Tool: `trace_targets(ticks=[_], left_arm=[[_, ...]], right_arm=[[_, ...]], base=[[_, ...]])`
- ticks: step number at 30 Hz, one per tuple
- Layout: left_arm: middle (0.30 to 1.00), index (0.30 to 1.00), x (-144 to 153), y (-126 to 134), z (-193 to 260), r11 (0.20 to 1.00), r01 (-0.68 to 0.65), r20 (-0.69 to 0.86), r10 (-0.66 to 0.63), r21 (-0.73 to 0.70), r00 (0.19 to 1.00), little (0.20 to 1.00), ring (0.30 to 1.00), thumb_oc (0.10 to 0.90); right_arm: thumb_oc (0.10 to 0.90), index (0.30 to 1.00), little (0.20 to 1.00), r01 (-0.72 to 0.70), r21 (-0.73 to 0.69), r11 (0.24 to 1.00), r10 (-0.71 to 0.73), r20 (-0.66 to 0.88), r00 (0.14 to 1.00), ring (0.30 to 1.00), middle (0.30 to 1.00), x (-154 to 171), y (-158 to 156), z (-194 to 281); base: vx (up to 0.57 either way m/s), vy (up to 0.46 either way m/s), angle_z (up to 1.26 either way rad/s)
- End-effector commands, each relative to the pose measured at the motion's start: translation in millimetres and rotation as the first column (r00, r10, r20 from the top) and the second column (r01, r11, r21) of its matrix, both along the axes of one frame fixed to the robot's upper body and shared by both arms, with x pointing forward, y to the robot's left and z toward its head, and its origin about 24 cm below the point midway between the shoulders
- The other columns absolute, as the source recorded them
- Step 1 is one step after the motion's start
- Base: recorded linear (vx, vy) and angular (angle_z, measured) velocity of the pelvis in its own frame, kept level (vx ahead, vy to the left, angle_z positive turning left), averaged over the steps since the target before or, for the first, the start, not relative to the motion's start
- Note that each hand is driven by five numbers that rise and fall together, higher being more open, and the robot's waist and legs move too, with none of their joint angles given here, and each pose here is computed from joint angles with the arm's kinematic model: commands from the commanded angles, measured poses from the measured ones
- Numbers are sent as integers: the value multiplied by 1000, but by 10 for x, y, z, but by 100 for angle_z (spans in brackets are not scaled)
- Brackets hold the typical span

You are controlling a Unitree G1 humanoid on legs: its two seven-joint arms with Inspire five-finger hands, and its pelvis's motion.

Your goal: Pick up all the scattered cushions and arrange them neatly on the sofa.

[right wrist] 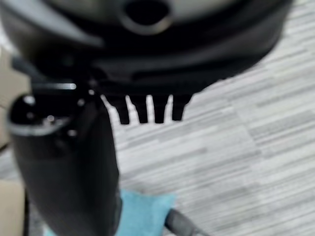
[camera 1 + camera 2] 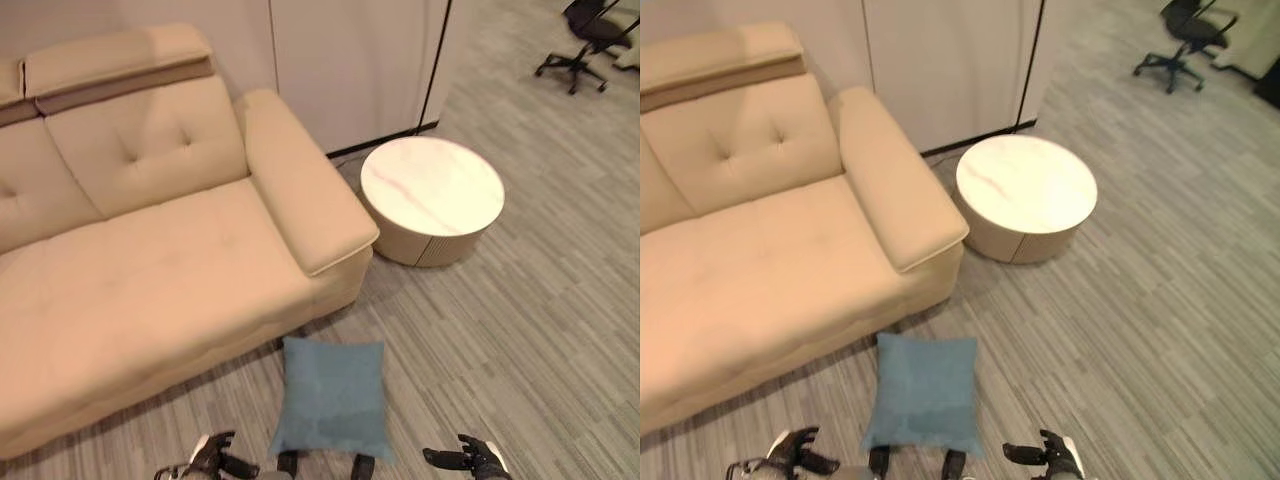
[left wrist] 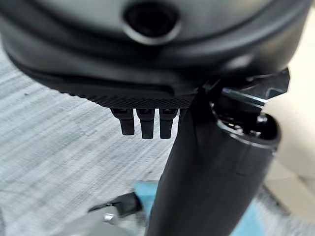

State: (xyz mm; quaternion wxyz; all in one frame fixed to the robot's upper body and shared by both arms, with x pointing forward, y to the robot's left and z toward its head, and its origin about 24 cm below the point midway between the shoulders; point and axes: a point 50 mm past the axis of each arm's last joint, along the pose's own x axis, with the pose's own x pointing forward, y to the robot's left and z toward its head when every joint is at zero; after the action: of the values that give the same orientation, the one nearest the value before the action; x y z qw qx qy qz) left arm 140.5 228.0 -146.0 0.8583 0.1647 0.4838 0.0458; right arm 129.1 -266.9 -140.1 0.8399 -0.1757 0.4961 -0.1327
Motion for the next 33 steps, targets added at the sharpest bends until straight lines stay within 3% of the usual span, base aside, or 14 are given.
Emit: trace_targets(ticks=[1, 4, 7, 20, 23, 24, 25, 28, 33], left_arm=[[900, 900, 608, 21, 313, 993, -113, 259, 120, -42, 959, 900, 900, 800], [900, 900, 1150, 41, 729, 976, -179, 473, 216, -123, 854, 900, 900, 800], [900, 900, 1475, 28, 1047, 977, -164, 584, 213, -138, 783, 900, 900, 800], [900, 900, 1977, 117, 1800, 971, -189, 773, 234, -150, 589, 900, 900, 800], [900, 900, 2070, 146, 2038, 970, -195, 826, 227, -145, 516, 900, 900, 800], [900, 900, 2072, 146, 2042, 970, -195, 827, 227, -145, 515, 900, 900, 800], [900, 900, 2132, 146, 2212, 969, -193, 858, 226, -152, 461, 900, 900, 800], [900, 900, 2225, 137, 2461, 971, -185, 895, 216, -153, 391, 900, 900, 800], [900, 900, 2333, 95, 2745, 978, -154, 926, 186, -141, 328, 900, 900, 800]], right_arm=[[800, 900, 900, 86, -29, 996, -79, 188, 979, 900, 900, 379, -166, 236], [800, 900, 900, 159, 26, 987, -157, 382, 911, 900, 900, 931, -143, 544], [800, 900, 900, 178, 38, 983, -173, 500, 849, 900, 900, 1295, -125, 823], [800, 900, 900, 139, 22, 990, -100, 802, 589, 900, 900, 2091, -98, 1870], [800, 900, 900, 90, -16, 996, -29, 876, 481, 900, 900, 2255, -69, 2267], [800, 900, 900, 90, -16, 996, -29, 877, 480, 900, 900, 2258, -69, 2272], [800, 900, 900, 44, -36, 998, 16, 917, 398, 900, 900, 2345, 0, 2535], [800, 900, 900, -9, -24, 1000, 26, 957, 289, 900, 900, 2452, 117, 2868], [800, 900, 900, -67, -3, 998, 17, 976, 217, 900, 900, 2558, 257, 3138]], base=[[-375, -113, 28], [-291, -29, 12], [-140, 50, -20], [32, 32, -13], [136, 20, -1], [196, 28, -1], [150, 9, -3], [110, 9, -2], [43, -5, 2]])
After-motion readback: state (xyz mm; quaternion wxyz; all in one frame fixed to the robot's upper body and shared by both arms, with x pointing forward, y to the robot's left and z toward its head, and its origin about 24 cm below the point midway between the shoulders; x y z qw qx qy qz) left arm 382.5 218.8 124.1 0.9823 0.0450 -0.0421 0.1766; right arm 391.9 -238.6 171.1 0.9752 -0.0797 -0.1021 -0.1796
